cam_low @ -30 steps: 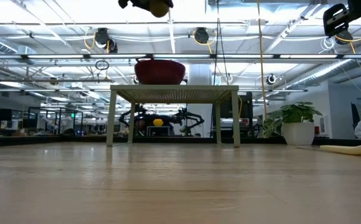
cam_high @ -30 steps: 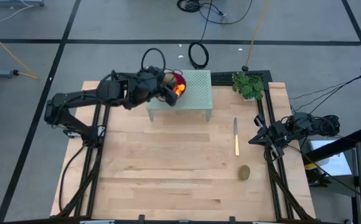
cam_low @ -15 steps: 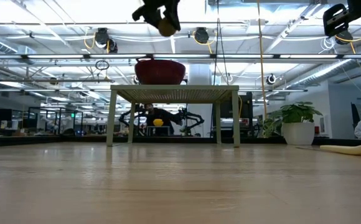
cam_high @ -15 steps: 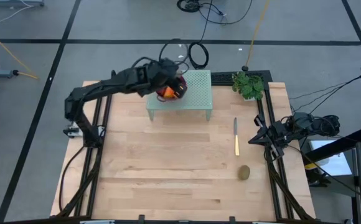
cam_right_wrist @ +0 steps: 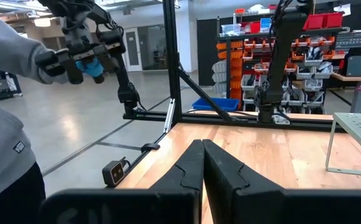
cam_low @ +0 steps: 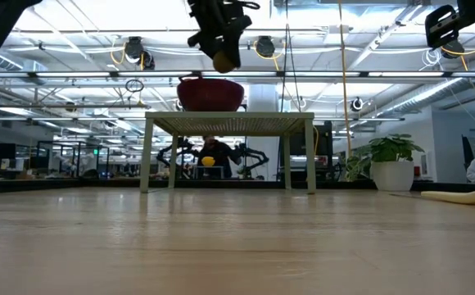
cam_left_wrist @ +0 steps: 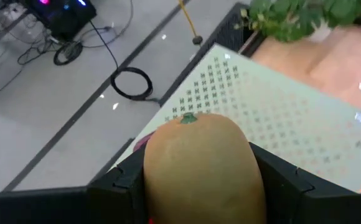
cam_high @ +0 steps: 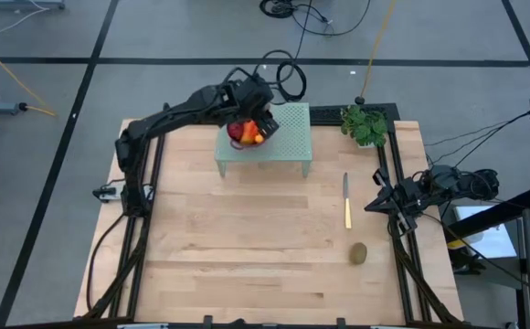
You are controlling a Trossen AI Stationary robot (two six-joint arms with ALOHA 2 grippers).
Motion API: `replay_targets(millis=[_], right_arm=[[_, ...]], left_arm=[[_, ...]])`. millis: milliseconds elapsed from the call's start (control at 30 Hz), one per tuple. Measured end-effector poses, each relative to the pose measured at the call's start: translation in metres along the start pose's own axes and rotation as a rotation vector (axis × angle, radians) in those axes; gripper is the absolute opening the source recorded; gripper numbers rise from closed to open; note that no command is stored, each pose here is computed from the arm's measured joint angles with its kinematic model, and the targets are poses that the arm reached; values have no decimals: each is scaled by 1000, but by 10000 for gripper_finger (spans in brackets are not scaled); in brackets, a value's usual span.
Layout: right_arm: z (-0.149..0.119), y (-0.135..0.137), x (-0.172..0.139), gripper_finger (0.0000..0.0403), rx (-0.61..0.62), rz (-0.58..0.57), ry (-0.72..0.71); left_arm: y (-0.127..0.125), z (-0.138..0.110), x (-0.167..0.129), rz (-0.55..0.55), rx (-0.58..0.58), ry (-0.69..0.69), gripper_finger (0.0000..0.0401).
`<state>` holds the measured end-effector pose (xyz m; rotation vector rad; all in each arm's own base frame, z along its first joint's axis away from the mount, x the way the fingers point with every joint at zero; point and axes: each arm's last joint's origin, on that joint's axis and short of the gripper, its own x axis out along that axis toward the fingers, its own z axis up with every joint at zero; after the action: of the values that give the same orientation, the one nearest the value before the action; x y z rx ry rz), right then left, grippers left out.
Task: Pick & Place Fruit
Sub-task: Put the top kiwi into the violet strainer bowl on the shelf
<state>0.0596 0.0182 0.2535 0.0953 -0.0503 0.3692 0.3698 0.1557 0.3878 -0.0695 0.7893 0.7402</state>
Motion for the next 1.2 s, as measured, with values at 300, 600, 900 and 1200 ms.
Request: replay_targets(millis=[300,600,900,1200], right_arm=[[0,0,0,0,0,0,0],[0,0,0,0,0,0,0],[0,0,0,0,0,0,1],[0,0,0,0,0,0,1]], left_arm=[[2,-2,1,-72,195,21,201],[-1,-3,5,-59,223,29,205],[1,-6,5,-54,236,58,201],[3,-9,5,-48,248,89,201]])
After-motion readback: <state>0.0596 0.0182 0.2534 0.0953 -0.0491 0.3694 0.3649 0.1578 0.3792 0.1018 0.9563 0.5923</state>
